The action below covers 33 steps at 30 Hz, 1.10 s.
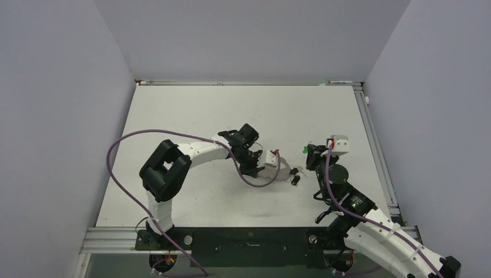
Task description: Put the keys on the keyring
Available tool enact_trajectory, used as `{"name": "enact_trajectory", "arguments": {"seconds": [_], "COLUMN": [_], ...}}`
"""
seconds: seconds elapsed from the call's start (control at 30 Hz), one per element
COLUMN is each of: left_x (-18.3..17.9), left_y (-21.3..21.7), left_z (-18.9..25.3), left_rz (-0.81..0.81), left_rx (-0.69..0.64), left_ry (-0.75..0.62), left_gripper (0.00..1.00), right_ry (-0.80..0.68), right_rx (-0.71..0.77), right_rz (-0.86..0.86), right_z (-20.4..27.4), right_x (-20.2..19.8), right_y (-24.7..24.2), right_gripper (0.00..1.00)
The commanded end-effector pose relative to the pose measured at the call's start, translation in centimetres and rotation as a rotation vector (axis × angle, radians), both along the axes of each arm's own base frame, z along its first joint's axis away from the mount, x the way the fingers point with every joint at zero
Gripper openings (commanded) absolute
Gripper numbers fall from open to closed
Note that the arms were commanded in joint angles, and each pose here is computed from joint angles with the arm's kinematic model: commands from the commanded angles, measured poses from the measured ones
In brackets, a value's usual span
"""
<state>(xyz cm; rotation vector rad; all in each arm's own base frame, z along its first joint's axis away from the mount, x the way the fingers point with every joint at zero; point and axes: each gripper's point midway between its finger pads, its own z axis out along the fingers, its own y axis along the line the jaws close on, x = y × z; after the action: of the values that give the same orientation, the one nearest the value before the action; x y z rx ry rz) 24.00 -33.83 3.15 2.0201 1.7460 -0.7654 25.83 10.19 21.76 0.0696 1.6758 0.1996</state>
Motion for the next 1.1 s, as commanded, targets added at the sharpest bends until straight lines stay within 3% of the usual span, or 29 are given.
{"name": "enact_trajectory", "arguments": {"seconds": [0.0,0.53,0.83,1.07], "left_x": [-1.0,-6.2,-7.6,-6.9], "left_y": [-1.7,-3.3,-4.0,-3.4], "left_z": [4.7,9.6,13.5,15.4], "left_rz": [0.08,0.339,0.418,0.552], "left_rx": [-0.176,-0.52,-0.721,-0.839], "left_ry": [0.021,0.265,0.364,0.423], "left_gripper": [0.0,0.0,0.0,0.0], "right_ry": [-0.016,-0.036,-0.09,-0.127], "right_rx": [0.023,0.034,0.061,0.191], "right_rz": [-0.001,0.04,0.181,0.353], "right_z": [0.4,0.9,3.0,4.4], "right_x": [0.1,-0.1,-1.3,-3.7], "right_y": [0.0,0.5,2.3,4.5], "right_gripper": [0.05,0.05,0.05,0.05]}}
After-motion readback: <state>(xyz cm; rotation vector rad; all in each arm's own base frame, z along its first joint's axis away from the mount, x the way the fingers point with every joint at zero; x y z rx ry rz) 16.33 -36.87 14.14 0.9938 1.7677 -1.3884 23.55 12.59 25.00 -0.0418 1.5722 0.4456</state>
